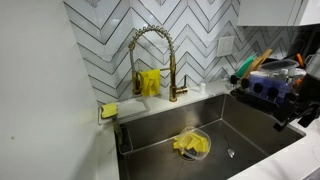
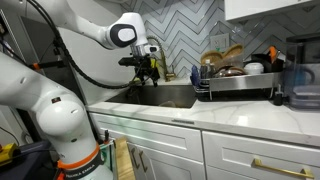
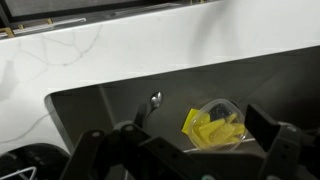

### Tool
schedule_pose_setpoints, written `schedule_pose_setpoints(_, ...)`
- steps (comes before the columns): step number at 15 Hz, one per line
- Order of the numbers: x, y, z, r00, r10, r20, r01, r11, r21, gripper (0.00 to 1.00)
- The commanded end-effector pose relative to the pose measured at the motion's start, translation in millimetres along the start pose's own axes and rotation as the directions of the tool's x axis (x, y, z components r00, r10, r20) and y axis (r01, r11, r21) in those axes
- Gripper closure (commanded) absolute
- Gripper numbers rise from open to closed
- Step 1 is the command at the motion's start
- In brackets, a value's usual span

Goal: Pick up the blue lunch box lid and put it on the clear lunch box, pick up the clear lunch box lid with the blue lunch box lid and put it on the kitchen counter

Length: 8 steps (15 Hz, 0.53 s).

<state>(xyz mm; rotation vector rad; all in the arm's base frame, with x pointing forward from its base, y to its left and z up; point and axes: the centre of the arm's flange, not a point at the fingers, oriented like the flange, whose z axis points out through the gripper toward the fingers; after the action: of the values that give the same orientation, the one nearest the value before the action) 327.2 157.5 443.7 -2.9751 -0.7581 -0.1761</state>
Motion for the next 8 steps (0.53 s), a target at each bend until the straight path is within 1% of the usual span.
schedule_pose_setpoints(1,1.1,0.0,0.4,1.0,0.001,0.002,-0.001,1.0,0.0,0.0)
schedule_pose_setpoints(4,0.2,9.5,-1.8,1.0,0.021,-0.004,-0.021,1.0,0.005,0.0)
schedule_pose_setpoints(8,0.2,9.6,-1.9,1.0,0.022,-0.004,-0.022,1.0,0.005,0.0)
